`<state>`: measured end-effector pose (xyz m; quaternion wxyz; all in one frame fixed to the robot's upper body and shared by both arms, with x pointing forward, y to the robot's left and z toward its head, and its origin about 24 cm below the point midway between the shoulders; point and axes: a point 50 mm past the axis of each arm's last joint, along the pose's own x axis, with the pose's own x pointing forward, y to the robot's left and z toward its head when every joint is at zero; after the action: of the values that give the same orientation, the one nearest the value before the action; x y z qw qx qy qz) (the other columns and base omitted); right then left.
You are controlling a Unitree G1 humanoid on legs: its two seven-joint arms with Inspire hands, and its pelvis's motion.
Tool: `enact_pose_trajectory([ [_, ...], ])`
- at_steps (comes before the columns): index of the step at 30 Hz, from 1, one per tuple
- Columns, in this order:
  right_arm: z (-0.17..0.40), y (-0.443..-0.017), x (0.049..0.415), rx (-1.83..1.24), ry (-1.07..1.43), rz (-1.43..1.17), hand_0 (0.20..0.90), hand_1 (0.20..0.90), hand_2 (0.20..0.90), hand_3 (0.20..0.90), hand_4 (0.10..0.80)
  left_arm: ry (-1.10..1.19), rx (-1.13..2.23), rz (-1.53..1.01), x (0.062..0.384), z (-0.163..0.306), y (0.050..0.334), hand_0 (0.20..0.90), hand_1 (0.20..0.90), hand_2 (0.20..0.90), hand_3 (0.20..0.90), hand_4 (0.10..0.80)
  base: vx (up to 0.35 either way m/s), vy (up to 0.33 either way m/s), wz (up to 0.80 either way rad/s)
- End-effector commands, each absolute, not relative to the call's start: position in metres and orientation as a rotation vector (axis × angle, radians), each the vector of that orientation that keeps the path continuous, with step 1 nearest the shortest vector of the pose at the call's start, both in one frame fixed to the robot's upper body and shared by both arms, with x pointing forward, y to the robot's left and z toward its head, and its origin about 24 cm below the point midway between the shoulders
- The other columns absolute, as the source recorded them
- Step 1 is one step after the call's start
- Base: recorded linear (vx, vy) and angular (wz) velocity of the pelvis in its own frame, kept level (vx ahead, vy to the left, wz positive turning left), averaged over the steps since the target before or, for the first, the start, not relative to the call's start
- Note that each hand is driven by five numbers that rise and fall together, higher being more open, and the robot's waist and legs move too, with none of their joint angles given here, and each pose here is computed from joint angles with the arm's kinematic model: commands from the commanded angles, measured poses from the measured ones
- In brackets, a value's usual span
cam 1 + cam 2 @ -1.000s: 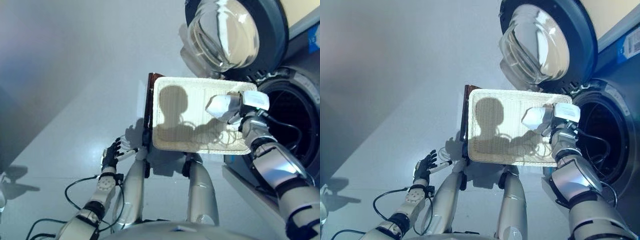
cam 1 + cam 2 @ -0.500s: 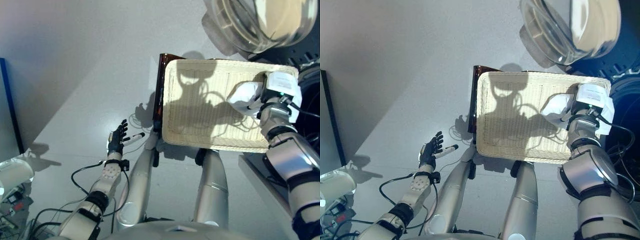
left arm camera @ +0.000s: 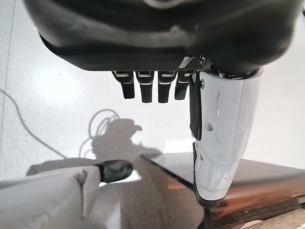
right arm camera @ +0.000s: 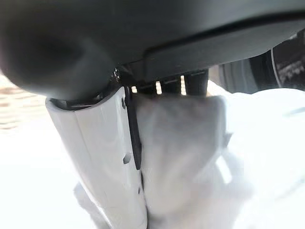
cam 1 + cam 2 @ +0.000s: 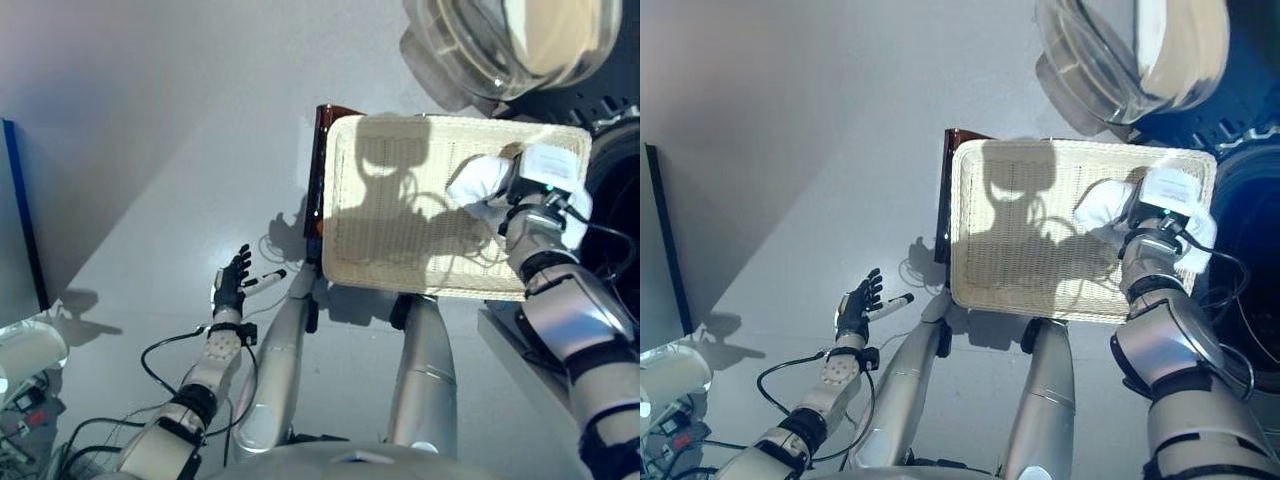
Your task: Pick up the clothes and place them into the washing machine
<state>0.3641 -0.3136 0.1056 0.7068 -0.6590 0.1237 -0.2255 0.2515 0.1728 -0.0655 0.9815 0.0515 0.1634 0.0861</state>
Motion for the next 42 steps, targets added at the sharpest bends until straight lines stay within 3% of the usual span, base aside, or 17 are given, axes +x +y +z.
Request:
enact_pose_trajectory([
  [1, 0.145, -0.315, 0.374, -1.308, 0.111, -0.623, 0.2, 0.2, 0.2, 0.2, 0.3, 0.302, 0.117, 0.268, 0.245, -0.065, 0.195, 0.9, 0.9, 0.9, 0.9, 0.8, -0.018, -0.002, -0.11],
  [3, 0.148, -0.316, 0.375, -1.18, 0.089, -0.658, 0.2, 0.2, 0.2, 0.2, 0.3, 0.314, 0.12, 0.276, 0.243, -0.067, 0.197, 0.9, 0.9, 0.9, 0.9, 0.8, 0.0, 0.0, 0.0],
  [6, 0.153, -0.325, 0.37, -0.706, 0.035, -0.78, 0.2, 0.2, 0.2, 0.2, 0.3, 0.324, 0.132, 0.29, 0.242, -0.069, 0.201, 0.9, 0.9, 0.9, 0.9, 0.8, 0.004, 0.009, -0.03],
  [7, 0.153, -0.325, 0.37, -0.705, 0.036, -0.78, 0.2, 0.2, 0.2, 0.2, 0.3, 0.324, 0.133, 0.29, 0.242, -0.069, 0.202, 0.9, 0.9, 0.9, 0.9, 0.8, 0.012, 0.024, -0.09],
  [10, 0.135, -0.329, 0.362, 0.042, -0.029, -0.876, 0.2, 0.2, 0.2, 0.2, 0.3, 0.305, 0.117, 0.293, 0.243, -0.065, 0.203, 0.9, 0.9, 0.9, 0.9, 0.8, 0.014, 0.035, -0.12],
  [13, 0.106, -0.313, 0.36, 0.515, -0.065, -0.846, 0.2, 0.2, 0.2, 0.2, 0.3, 0.297, 0.115, 0.257, 0.244, -0.064, 0.199, 0.9, 0.9, 0.9, 0.9, 0.8, 0.02, 0.067, -0.09],
  [19, 0.081, -0.293, 0.354, 1.087, -0.235, -0.82, 0.2, 0.2, 0.2, 0.2, 0.3, 0.358, 0.075, 0.187, 0.227, -0.079, 0.185, 0.9, 0.9, 0.9, 0.9, 0.8, 0.036, 0.116, -0.27],
  [25, 0.08, -0.297, 0.346, 1.289, -0.365, -0.931, 0.2, 0.2, 0.2, 0.2, 0.3, 0.405, 0.061, 0.128, 0.214, -0.09, 0.173, 0.9, 0.9, 0.9, 0.9, 0.8, 0.012, 0.088, -0.13],
  [42, 0.154, -0.332, 0.344, 1.322, -0.675, -0.956, 0.2, 0.2, 0.2, 0.2, 0.3, 0.493, 0.046, 0.079, 0.192, -0.107, 0.161, 0.9, 0.9, 0.9, 0.9, 0.8, 0.025, 0.078, -0.23],
])
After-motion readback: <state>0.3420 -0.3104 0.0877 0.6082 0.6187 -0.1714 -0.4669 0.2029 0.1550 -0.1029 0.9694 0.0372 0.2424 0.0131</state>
